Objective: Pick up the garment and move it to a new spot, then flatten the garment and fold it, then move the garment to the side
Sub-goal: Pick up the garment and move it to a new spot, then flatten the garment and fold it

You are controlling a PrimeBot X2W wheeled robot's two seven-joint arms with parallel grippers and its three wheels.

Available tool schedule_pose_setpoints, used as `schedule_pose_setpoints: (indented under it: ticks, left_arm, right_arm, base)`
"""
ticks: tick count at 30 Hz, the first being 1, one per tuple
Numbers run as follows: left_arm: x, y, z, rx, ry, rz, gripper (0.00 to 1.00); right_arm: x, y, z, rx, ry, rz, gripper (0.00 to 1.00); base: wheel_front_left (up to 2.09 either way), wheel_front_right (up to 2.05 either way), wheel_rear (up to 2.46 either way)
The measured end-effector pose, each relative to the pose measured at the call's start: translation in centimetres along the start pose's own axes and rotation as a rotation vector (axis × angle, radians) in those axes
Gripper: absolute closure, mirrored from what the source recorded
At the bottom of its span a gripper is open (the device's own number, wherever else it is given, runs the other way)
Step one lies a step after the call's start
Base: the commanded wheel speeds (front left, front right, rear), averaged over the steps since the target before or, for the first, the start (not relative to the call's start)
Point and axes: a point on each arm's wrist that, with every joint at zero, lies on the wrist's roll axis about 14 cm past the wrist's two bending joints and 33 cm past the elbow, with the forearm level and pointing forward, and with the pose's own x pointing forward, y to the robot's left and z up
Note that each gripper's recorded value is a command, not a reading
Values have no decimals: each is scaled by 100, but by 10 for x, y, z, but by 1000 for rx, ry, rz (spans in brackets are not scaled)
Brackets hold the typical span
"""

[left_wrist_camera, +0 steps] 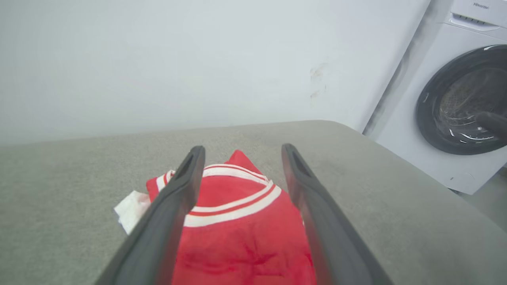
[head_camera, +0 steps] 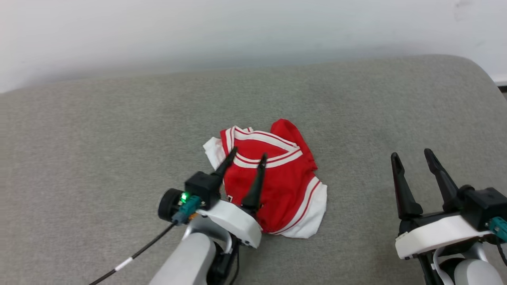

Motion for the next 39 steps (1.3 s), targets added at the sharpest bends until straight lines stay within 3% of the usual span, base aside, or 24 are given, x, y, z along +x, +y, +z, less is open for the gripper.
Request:
schedule_pose_setpoints:
  ticks: [6,7,10,16,30,35,39]
  left_arm:
    - [-27,56,33,60,-92,187,0]
    - [-50,82,37,97,-92,269,0]
    - [-71,96,37,125,-84,321,0]
    - [-96,103,38,158,-64,352,0]
    - [-99,102,40,141,-59,368,0]
    - [-101,104,41,139,-64,382,0]
    - [-104,107,46,136,-91,399,0]
  right_arm:
    - [-1,10,2,0,6,30,0]
    - [-5,14,3,1,11,41,0]
    - [-11,16,1,4,24,44,0]
    - [-22,13,-1,5,42,37,0]
    - [-29,8,2,1,48,19,0]
    - [-30,-4,-18,36,157,-16,0]
    - [-33,-13,-49,88,343,-41,0]
  base:
    - [0,0,0]
    - [0,0,0]
    - [0,0,0]
    - [0,0,0]
    - [0,0,0]
    - [0,0,0]
    - [0,0,0]
